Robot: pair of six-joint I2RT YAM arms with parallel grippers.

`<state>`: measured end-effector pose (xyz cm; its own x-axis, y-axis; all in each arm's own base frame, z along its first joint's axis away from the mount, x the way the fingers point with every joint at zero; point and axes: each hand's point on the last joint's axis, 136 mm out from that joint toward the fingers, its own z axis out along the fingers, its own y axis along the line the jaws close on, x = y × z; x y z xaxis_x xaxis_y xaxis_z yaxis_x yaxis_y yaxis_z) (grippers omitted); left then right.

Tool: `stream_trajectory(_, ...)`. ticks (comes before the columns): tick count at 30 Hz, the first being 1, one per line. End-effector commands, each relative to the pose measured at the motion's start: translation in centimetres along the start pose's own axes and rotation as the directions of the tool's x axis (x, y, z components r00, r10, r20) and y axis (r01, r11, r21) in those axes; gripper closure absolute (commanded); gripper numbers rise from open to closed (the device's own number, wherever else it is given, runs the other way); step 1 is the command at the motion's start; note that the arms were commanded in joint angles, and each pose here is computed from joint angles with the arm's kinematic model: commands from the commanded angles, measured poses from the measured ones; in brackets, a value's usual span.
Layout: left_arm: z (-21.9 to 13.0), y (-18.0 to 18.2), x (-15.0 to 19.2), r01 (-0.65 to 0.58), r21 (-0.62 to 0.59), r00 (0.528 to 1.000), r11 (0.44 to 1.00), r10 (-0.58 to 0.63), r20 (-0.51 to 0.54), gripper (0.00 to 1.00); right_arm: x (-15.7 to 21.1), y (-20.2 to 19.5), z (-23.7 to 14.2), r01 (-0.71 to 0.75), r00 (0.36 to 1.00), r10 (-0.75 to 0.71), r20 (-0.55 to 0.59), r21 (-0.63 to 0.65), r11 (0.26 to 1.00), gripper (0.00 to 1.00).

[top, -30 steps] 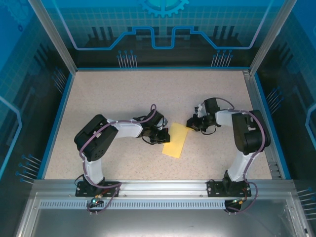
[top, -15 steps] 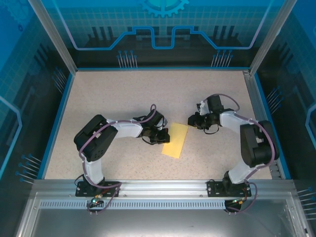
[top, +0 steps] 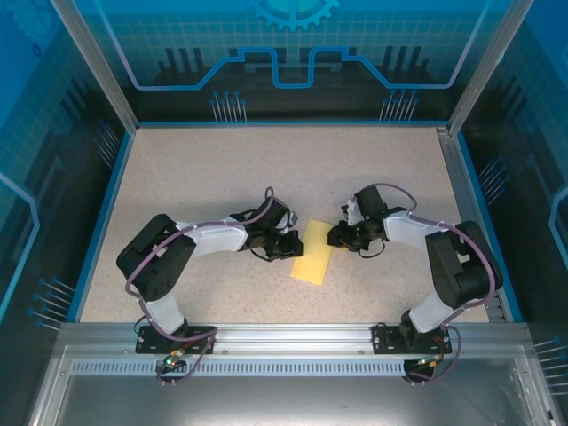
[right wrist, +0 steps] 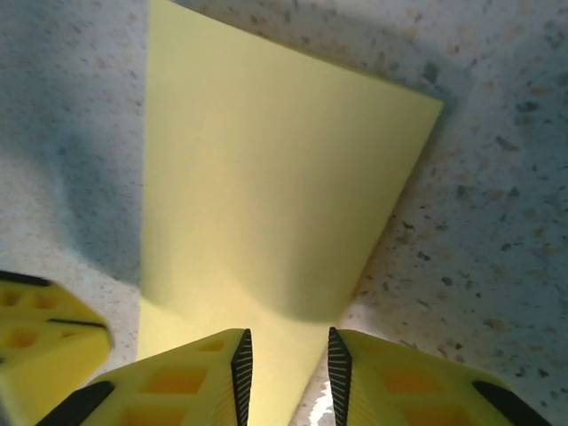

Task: Fold a paper plane with a square sheet of paper (pick it up from the middle)
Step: Fold the square sheet of paper in half at the center of the table.

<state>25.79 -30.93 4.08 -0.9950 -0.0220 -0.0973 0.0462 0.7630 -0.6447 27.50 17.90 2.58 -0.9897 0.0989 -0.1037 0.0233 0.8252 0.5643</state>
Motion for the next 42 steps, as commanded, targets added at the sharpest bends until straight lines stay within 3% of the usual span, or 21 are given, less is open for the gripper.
stream_trajectory(1, -1.0, -0.1, 0.0, 0.001, -0.008, 0.999, 1.000, -0.001, 0.045, 0.90, -0.3, -0.1, 0.4, -0.015, 1.000, 0.016, -0.004, 0.043, 0.999, 0.68)
stream_trajectory(4, -2.0, -0.3, -0.1, 0.002, 0.010, 0.996, 1.000, -0.002, 0.084, 0.87, -0.1, -0.1, 0.6, -0.017, 1.000, 0.018, -0.010, 0.054, 0.998, 0.67)
stream_trajectory(9, -5.0, -1.9, -0.6, -0.003, 0.094, 0.983, 0.996, -0.014, 0.182, 0.61, 0.3, 0.3, 1.1, 0.003, 1.000, -0.002, -0.021, 0.054, 0.999, 0.66)
stream_trajectory(14, -9.1, -2.9, -1.9, 0.005, 0.144, 0.946, 0.990, -0.051, 0.321, 0.20, 0.0, 1.7, 1.3, 0.042, 0.999, -0.042, -0.018, -0.007, 0.999, 0.71)
stream_trajectory(16, -10.9, -3.0, -2.7, 0.019, 0.147, 0.924, 0.989, -0.074, 0.376, 0.10, -0.4, 2.0, 1.2, 0.049, 0.999, -0.049, -0.011, -0.012, 0.999, 0.73)
stream_trajectory(20, -14.7, -3.1, -4.3, 0.050, 0.108, 0.880, 0.993, -0.095, 0.465, 0.07, -1.0, 2.8, 1.4, 0.066, 0.998, -0.066, -0.009, -0.043, 0.997, 0.76)
stream_trajectory(24, -18.3, -3.7, -5.8, 0.059, 0.153, 0.817, 0.986, -0.136, 0.561, 0.04, -1.5, 3.1, 2.1, 0.079, 0.997, -0.080, -0.018, -0.066, 0.995, 0.77)
stream_trajectory(30, -24.5, -3.8, -7.4, 0.063, 0.240, 0.674, 0.969, -0.219, 0.705, 0.01, -2.6, 3.3, 3.8, 0.072, 0.996, -0.076, -0.037, -0.088, 0.993, 0.79)
stream_trajectory(35, -26.6, -4.0, -9.1, 0.062, 0.256, 0.629, 0.965, -0.237, 0.740, 0.02, -3.0, 3.3, 4.3, 0.045, 0.998, -0.049, -0.046, -0.083, 0.996, 0.79)
stream_trajectory(42, -27.3, -3.6, -10.6, 0.066, 0.371, 0.595, 0.926, -0.335, 0.731, 0.01, -2.8, 3.2, 3.4, 0.038, 0.998, -0.040, -0.049, -0.047, 0.998, 0.79)
